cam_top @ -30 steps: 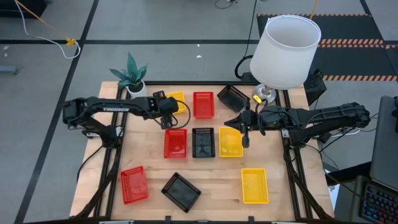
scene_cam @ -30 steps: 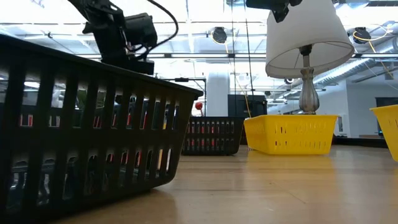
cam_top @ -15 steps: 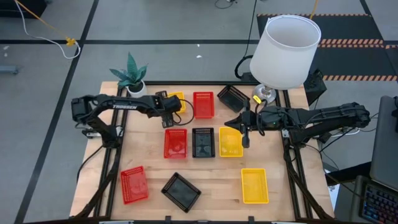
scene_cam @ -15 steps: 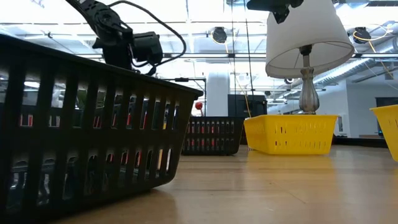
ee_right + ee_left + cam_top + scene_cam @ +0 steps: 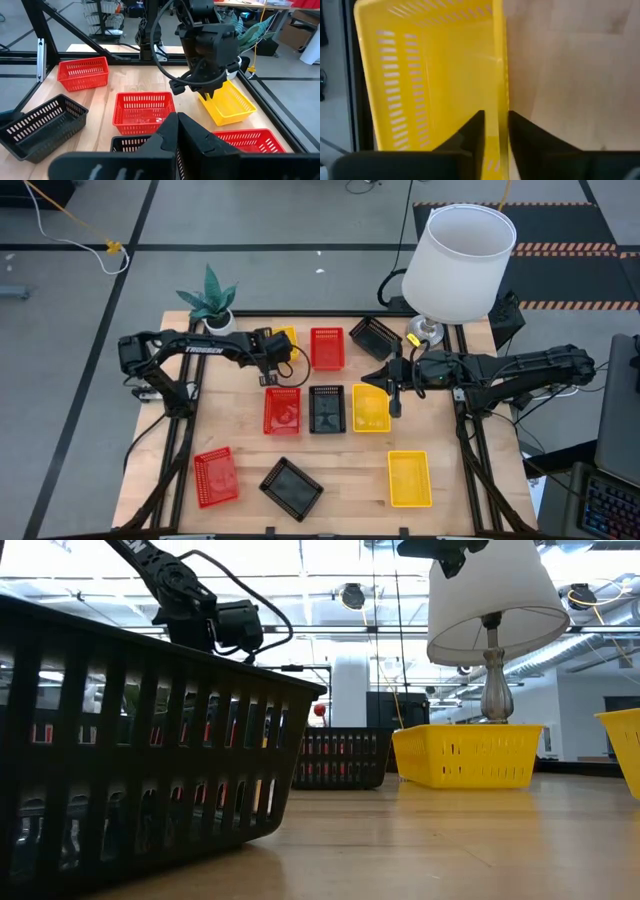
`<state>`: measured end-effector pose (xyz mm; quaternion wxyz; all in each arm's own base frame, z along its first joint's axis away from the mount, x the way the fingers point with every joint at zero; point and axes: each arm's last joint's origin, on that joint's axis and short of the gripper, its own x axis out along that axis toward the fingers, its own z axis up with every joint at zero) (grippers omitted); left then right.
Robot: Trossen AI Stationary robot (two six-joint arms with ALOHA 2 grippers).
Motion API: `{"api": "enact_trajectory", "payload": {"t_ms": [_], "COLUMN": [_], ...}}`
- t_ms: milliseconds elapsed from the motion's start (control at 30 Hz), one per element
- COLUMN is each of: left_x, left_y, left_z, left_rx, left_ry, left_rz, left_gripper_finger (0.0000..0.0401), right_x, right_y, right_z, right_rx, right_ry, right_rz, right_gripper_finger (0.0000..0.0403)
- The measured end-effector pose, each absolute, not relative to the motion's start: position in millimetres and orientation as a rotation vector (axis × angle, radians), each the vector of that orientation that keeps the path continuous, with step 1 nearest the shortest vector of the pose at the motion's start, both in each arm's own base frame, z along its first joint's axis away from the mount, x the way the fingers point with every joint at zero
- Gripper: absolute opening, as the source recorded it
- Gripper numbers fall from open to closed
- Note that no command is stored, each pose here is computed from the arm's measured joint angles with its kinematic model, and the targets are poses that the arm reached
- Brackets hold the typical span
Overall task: Stack baskets by color
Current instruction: Stack the top yellow bin on top of the middle yellow bin
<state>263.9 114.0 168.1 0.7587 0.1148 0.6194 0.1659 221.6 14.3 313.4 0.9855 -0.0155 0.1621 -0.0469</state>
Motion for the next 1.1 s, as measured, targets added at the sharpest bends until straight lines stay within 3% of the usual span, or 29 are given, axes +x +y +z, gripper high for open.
{"api": "enact_trajectory", "payload": {"t_ms": [133,633,1100], "left_x": [264.1,249.5,245.6], "left_y": [109.5,62.9,-6.9], "left_z": [171.4,229.2,258.8], "left_rx": [0.286,0.433,0.781], "left_ry": [1.347,1.164,0.942], "left_rz": [0.331,0.313,-0.018], "left_gripper_finger": [0.0014,0.0019,0.0011], "right_x": [221.6,222.6,232.1], "right_y": [14.3,14.3,28.0], "right_z": [313.4,316.5,319.6], "right_rx": [-0.036,-0.053,-0.1], "right_ry": [0.326,0.293,0.289], "right_rz": [-0.094,-0.095,-0.036], "right_gripper_finger": [0.0,0.0,0.0]}}
